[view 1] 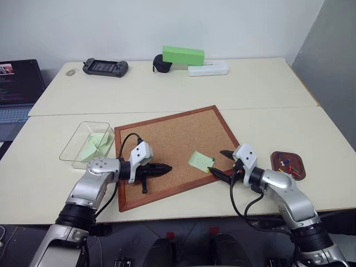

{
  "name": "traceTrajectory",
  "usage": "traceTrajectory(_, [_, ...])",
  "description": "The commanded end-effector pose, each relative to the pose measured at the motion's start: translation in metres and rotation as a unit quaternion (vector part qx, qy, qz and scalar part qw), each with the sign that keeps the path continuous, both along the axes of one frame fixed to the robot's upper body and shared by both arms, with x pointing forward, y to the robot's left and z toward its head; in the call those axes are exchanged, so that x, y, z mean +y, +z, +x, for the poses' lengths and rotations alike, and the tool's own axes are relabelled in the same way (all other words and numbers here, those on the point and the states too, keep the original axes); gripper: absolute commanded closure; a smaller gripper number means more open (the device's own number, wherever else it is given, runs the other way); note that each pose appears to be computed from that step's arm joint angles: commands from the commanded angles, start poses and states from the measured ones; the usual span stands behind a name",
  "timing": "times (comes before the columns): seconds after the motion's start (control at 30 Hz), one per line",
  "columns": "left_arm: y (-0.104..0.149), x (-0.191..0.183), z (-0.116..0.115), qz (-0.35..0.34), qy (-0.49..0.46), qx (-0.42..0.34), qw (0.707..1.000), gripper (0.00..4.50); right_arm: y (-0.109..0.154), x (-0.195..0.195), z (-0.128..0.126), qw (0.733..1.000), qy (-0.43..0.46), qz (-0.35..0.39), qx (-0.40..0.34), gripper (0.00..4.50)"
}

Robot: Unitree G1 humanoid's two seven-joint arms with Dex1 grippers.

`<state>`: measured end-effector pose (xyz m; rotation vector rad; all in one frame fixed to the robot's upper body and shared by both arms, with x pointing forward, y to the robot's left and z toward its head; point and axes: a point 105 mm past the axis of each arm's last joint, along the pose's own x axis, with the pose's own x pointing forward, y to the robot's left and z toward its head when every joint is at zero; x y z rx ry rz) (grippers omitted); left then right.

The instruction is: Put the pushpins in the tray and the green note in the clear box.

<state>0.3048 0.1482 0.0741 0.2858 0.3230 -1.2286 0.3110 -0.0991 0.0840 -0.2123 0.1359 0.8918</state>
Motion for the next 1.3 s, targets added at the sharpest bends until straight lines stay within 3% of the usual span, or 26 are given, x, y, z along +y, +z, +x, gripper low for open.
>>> traceTrajectory(0.03, [-0.026,0.003,-0.014,0.034,-0.010,0.049,0.998,4.50,0.014,0.008,0.006,1.000,0.009,0.017,-0.024,0.19])
traceTrajectory(0.17, [-0.026,0.004,-0.016,0.034,-0.009,0.050,0.998,4.50,0.013,0.009,0.010,1.000,0.006,0.019,-0.023,0.74])
traceTrajectory(0.47, [-0.026,0.006,-0.016,0.035,-0.004,0.051,0.998,4.50,0.005,0.010,0.004,1.000,0.023,0.006,-0.014,2.60])
traceTrajectory(0.5, [-0.025,0.006,-0.016,0.034,-0.004,0.051,0.998,4.50,0.005,0.011,0.003,1.000,0.024,0.007,-0.013,2.97])
traceTrajectory(0.6, [-0.025,0.006,-0.016,0.035,-0.003,0.050,0.998,4.50,0.004,0.013,0.000,0.999,0.033,-0.001,-0.017,3.35])
traceTrajectory(0.77, [-0.025,0.005,-0.016,0.034,-0.002,0.051,0.998,4.50,0.003,0.013,0.003,1.000,0.026,-0.001,-0.016,4.42])
traceTrajectory(1.07, [-0.033,0.009,-0.015,0.051,0.014,0.063,0.997,4.50,0.023,0.005,0.008,0.999,-0.004,0.030,-0.036,4.49])
traceTrajectory(1.3, [-0.037,0.010,-0.015,0.061,0.020,0.066,0.996,4.50,0.055,0.001,0.001,0.996,-0.018,0.066,-0.063,4.49])
